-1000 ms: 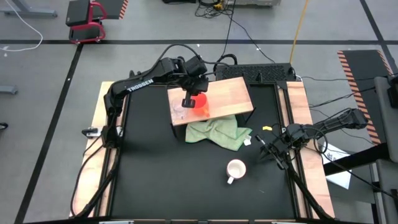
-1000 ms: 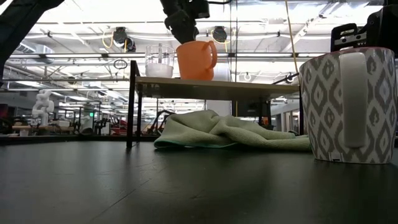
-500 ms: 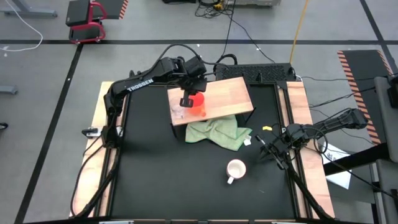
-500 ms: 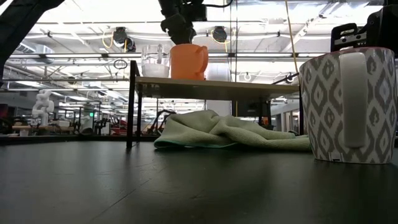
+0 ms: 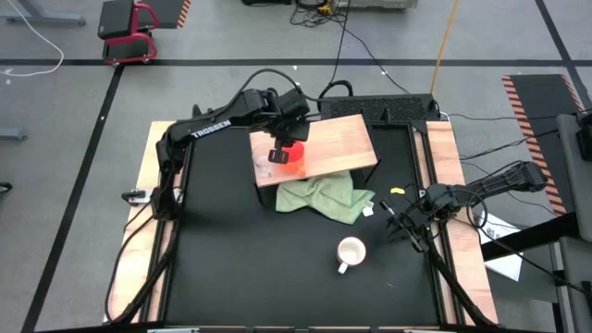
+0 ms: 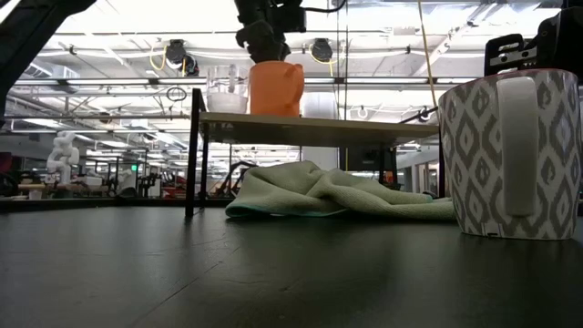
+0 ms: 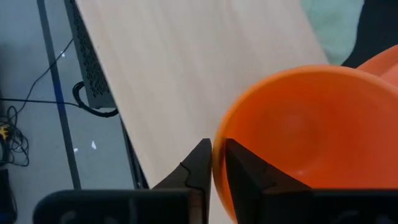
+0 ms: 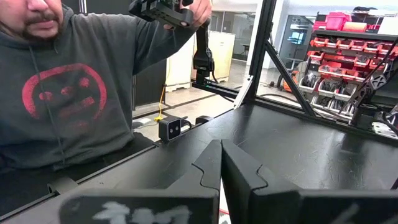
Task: Stack small to large cups/mugs on shelf
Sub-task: Put orange cup on the shelf, then put white cup on the shelf
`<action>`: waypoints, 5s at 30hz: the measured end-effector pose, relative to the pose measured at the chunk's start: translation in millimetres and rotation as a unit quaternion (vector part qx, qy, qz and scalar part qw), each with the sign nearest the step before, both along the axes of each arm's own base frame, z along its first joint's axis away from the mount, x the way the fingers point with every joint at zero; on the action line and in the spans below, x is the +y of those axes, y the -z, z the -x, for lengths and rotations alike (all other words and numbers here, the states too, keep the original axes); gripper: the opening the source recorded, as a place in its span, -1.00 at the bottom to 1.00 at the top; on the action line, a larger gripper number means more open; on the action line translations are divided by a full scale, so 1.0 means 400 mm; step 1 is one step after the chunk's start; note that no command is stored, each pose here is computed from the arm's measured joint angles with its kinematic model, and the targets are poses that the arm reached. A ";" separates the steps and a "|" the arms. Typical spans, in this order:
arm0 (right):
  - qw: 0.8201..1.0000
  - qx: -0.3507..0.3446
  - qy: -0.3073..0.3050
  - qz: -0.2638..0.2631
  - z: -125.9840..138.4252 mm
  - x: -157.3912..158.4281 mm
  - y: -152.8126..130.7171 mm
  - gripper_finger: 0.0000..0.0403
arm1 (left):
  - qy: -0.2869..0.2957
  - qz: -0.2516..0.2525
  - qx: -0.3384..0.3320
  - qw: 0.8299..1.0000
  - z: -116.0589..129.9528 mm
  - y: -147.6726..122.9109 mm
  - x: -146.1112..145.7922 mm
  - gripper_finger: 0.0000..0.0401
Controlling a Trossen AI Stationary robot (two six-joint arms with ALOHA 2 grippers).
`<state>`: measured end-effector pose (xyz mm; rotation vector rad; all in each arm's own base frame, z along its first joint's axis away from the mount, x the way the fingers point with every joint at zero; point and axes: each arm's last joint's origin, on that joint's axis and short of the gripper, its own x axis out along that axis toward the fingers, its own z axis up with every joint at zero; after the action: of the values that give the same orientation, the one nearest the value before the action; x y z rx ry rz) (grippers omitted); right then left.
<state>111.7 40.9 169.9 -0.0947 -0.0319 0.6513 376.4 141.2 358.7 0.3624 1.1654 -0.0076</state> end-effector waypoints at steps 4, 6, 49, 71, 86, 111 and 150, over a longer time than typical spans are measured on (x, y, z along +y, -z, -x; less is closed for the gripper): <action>1.000 0.001 0.000 -0.002 0.000 0.000 0.000 -1.00 | 0.004 0.000 -0.001 1.000 -0.004 0.000 -0.008 -0.76; 1.000 0.002 0.000 -0.003 0.000 0.000 0.000 -1.00 | 0.006 0.000 -0.002 1.000 -0.005 0.000 -0.011 -0.76; 1.000 0.002 0.000 -0.003 0.000 0.000 0.000 -1.00 | -0.016 -0.021 -0.085 0.996 0.032 -0.145 -0.057 -0.21; 1.000 -0.001 0.000 -0.004 0.000 0.000 -0.002 -1.00 | 0.030 -0.015 -0.196 0.980 0.157 -0.307 -0.221 -0.98; 1.000 0.014 0.000 -0.024 0.000 0.000 -0.002 -1.00 | 0.091 0.015 -0.141 0.986 0.174 -0.285 -0.344 -0.99; 0.999 0.024 0.000 -0.035 0.000 0.000 -0.001 -1.00 | -0.046 0.017 -0.212 0.976 0.436 -0.407 -0.295 -1.00; 0.999 0.026 0.000 -0.041 0.000 0.000 -0.002 -1.00 | -0.138 0.055 -0.367 0.918 0.755 -0.249 -0.320 -1.00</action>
<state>111.7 40.9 170.8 0.0007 -0.0083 0.6522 74.3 13.1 458.4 0.0748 0.4566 0.2878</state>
